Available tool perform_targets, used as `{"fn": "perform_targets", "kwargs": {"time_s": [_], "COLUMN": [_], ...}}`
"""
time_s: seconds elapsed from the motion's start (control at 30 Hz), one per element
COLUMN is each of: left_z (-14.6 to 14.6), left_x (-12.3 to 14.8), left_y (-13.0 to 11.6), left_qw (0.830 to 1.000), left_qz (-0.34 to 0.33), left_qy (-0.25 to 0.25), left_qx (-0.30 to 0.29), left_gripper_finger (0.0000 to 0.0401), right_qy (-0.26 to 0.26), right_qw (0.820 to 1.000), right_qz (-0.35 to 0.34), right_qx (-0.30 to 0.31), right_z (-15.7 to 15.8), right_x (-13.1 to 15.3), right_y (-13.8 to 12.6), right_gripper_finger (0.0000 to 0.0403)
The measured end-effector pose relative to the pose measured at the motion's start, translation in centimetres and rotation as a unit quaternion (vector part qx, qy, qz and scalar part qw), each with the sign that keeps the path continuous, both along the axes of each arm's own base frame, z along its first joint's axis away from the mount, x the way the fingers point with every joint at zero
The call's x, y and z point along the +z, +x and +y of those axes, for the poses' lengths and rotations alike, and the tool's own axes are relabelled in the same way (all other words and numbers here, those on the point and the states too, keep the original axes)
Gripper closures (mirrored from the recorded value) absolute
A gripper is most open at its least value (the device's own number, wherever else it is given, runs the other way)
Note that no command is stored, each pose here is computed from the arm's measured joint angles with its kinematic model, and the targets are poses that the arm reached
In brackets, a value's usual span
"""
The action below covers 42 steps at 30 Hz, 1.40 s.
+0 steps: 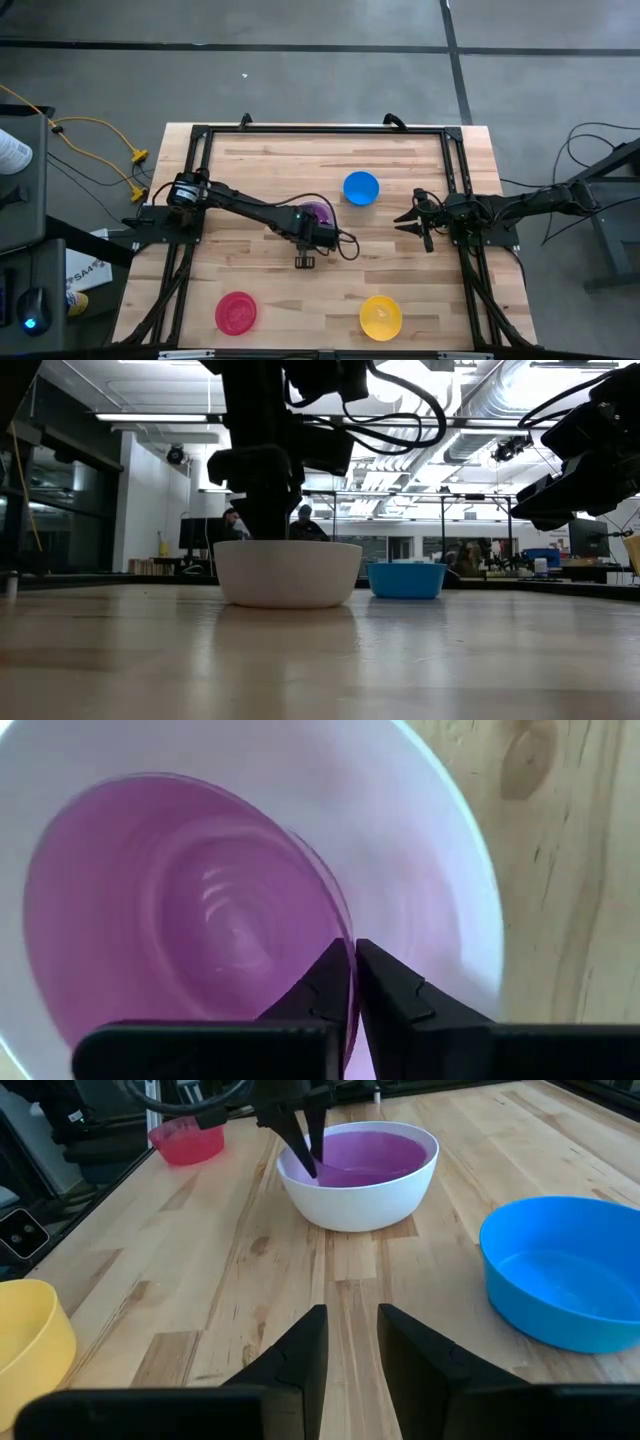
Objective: Nest bowls inside each other
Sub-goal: Stack the purple bowl into the white bowl
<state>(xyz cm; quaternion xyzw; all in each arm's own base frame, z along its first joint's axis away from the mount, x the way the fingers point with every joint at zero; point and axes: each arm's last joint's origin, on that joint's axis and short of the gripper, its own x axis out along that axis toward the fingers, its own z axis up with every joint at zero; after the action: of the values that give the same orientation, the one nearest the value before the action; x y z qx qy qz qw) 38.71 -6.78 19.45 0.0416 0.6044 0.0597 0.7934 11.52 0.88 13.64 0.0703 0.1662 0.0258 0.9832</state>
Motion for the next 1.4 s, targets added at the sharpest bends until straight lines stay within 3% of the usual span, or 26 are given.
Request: {"fn": "perform_targets", "kwargs": {"time_s": [0.73,1.17,1.4], "left_z": [0.0,0.0,0.0], "left_x": [0.2,3.9,4.2], "left_y": [-0.1,0.4,0.4], "left_qw": [1.0,0.999,0.999], "left_qz": [-0.003,-0.002,-0.001], "left_qy": [0.004,0.032,0.031], "left_qx": [0.0,0.001,0.004], "left_gripper_finger": [0.0336,0.0335,0.0335], "right_qy": [0.0,0.0,0.0], "right_qw": [1.0,1.0,1.0], "right_qz": [0.0,0.0,0.0], "right_qx": [0.0,0.0,0.0], "right_z": [0.0,0.0,0.0], "right_x": [0.0,0.0,0.0], "right_y": [0.0,0.0,0.0], "right_gripper_finger": [0.0319,0.0319,0.0319]}}
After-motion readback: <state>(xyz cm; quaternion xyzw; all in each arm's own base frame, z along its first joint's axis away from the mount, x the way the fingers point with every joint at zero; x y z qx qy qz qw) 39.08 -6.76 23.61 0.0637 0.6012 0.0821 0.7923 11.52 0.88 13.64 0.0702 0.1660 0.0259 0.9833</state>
